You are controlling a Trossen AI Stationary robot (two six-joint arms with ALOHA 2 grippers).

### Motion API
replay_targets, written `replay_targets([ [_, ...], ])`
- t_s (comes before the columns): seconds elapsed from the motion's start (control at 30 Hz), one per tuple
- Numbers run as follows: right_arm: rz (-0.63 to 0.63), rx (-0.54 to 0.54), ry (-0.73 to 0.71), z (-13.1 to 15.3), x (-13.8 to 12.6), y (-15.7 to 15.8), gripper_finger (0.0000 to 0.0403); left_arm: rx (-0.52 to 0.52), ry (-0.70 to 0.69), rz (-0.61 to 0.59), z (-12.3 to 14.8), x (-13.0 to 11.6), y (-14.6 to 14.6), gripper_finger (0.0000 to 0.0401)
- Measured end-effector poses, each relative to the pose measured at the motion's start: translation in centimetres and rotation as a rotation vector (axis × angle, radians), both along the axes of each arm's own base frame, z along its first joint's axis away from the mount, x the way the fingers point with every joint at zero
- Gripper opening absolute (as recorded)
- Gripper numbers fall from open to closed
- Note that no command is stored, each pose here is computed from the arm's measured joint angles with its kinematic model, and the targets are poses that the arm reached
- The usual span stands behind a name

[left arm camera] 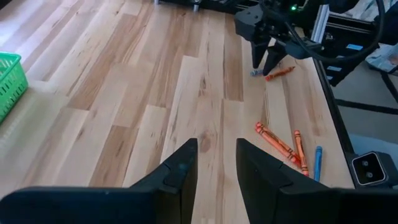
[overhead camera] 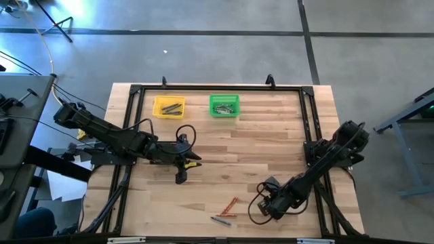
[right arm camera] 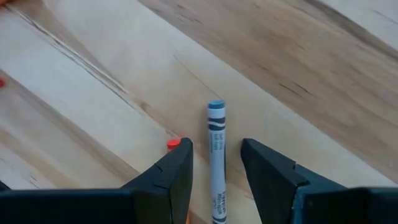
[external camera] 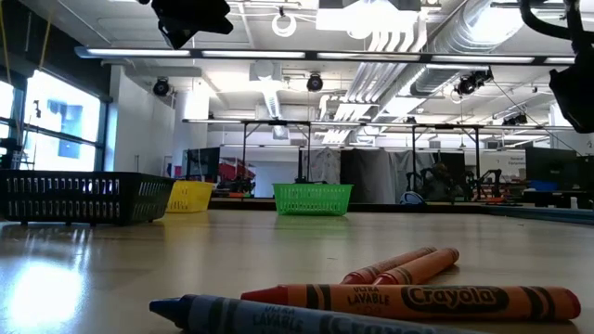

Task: Sort crayons
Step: Put the gray crayon into the green bin

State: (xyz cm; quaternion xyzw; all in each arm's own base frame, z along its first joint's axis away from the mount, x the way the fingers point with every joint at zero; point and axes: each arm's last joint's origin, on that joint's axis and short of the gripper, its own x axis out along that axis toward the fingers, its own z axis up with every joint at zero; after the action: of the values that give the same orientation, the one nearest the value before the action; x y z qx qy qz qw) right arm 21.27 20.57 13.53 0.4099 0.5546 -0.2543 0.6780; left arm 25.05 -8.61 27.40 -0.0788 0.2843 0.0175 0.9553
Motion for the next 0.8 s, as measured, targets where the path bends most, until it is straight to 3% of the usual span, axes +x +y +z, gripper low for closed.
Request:
replay_targets([
  [0.27,-0.029,-0.047,0.044,-0.89,-0.16,-0.18,0.0118,0.001,0.000,0.000,0.00,0.00,0.00,0.0097],
  [0.57,-0.070,-0.075,0.093,-1.07,-0.55,-0.53,0.0015,0.002,0.001,-0.001,-0.01,-0.01,0.00,0.0097],
  [0.8,-0.056,-0.071,0.094,-0.88,-0.62,-0.60,0.0007,0.005,0.006,-0.001,-0.05,-0.04,0.01,0.0097],
])
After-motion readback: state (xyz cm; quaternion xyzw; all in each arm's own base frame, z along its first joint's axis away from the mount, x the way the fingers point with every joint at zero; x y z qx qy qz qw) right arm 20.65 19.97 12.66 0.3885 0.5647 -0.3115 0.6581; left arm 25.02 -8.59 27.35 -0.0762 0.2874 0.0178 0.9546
